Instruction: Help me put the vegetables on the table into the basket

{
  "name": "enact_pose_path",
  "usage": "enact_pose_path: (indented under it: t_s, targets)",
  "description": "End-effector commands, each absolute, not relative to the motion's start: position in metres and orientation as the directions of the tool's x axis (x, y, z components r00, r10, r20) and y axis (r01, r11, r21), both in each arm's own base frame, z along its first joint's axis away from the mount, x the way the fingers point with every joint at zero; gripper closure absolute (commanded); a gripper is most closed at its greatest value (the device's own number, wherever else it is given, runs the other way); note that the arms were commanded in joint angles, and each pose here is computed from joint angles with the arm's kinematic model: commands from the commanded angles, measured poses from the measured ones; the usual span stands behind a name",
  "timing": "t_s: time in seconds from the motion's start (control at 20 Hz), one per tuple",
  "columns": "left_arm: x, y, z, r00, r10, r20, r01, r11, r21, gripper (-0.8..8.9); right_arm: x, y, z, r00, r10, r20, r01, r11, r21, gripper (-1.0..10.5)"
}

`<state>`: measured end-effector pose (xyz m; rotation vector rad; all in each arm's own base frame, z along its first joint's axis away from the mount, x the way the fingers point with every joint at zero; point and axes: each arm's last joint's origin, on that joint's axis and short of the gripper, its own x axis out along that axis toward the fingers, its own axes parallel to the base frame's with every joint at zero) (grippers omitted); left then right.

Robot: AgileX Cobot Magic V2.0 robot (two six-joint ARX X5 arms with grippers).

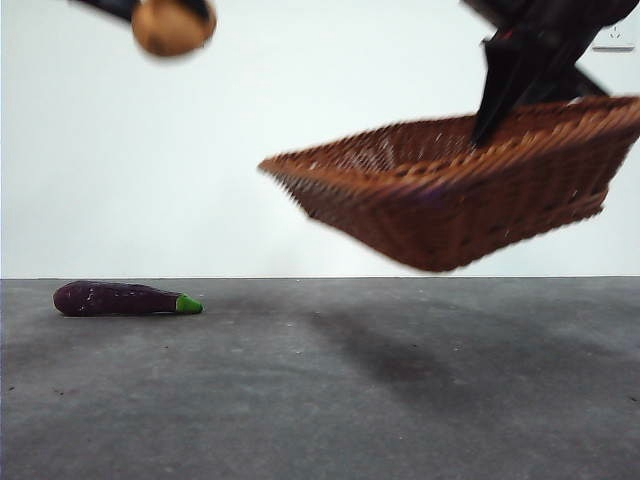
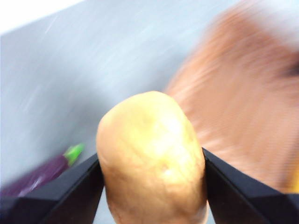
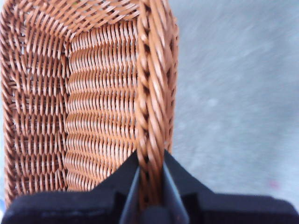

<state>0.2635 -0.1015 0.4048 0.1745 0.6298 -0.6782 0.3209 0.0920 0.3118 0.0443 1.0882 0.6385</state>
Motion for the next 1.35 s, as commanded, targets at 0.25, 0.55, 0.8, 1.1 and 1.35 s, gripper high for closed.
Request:
enact_pose_path:
  t_s: [0.25, 0.55, 0.8, 1.1, 1.35]
  targets:
    - [0.215, -0.166, 0.395, 0.355, -0.631, -0.689, 0.884, 0.466, 0.029, 8.2, 0.325, 0.139, 0.301, 0.27, 0.578, -0.77, -0.514, 0.763, 0.392, 9.6]
    - [0.232, -0.231, 0.33, 0.176, -0.496, -0.85, 0.95, 0.312, 0.014, 8.2, 0.317, 0.154, 0.301, 0.22, 0.603, -0.767, -0.548, 0.727, 0.414, 9.6]
    - [0.247, -0.252, 0.29, 0.088, -0.425, -0.901, 0.948, 0.312, -0.055, 8.18, 0.316, 0.153, 0.301, 0.217, 0.602, -0.768, -0.554, 0.724, 0.411, 9.6]
    - [0.252, -0.252, 0.285, 0.054, -0.445, -0.894, 0.922, 0.367, -0.127, 3.73, 0.317, 0.154, 0.301, 0.223, 0.605, -0.764, -0.56, 0.721, 0.408, 9.6]
    - [0.256, -0.236, 0.304, 0.114, -0.478, -0.871, 0.898, 0.425, -0.116, 3.73, 0.317, 0.154, 0.301, 0.222, 0.605, -0.765, -0.559, 0.722, 0.408, 9.6]
